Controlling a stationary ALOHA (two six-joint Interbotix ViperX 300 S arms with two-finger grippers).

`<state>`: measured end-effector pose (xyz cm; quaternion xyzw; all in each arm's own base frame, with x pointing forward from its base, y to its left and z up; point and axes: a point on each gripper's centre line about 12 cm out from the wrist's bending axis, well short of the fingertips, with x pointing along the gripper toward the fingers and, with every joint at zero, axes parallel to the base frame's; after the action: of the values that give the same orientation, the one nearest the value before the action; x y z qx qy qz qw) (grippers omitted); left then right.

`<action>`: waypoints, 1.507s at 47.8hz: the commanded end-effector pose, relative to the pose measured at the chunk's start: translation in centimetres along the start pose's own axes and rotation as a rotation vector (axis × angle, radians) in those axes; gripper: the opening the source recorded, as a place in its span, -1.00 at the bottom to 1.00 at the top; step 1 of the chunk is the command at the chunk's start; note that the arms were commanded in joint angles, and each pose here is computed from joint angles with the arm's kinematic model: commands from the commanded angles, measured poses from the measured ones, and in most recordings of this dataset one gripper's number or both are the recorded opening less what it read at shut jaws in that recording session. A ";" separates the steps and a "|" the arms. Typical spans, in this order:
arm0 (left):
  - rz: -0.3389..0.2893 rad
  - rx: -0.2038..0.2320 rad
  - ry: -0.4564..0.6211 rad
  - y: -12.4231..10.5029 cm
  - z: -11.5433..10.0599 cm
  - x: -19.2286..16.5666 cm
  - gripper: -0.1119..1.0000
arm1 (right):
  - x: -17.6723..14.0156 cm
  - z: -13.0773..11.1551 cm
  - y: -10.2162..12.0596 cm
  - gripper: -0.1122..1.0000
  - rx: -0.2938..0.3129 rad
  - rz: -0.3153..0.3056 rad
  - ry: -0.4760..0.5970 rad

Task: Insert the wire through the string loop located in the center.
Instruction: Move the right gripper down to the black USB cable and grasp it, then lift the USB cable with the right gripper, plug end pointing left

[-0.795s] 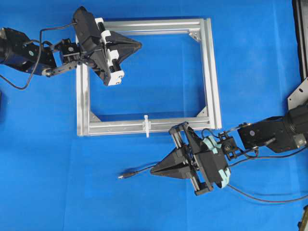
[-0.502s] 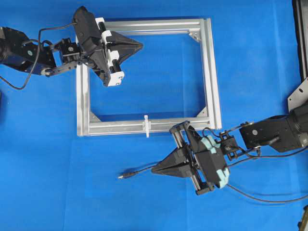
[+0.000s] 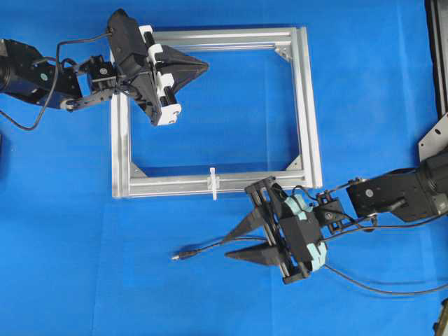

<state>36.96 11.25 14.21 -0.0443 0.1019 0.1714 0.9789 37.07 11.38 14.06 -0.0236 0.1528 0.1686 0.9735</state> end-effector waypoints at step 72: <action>-0.008 0.005 -0.053 -0.2 1.8 0.1 -0.80 | 5.1 -4.8 -1.0 0.20 0.108 -0.077 0.139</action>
<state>37.06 11.20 14.30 -0.0421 0.1008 0.1699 0.9794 40.12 11.57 6.92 0.0082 0.2439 0.1212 0.9622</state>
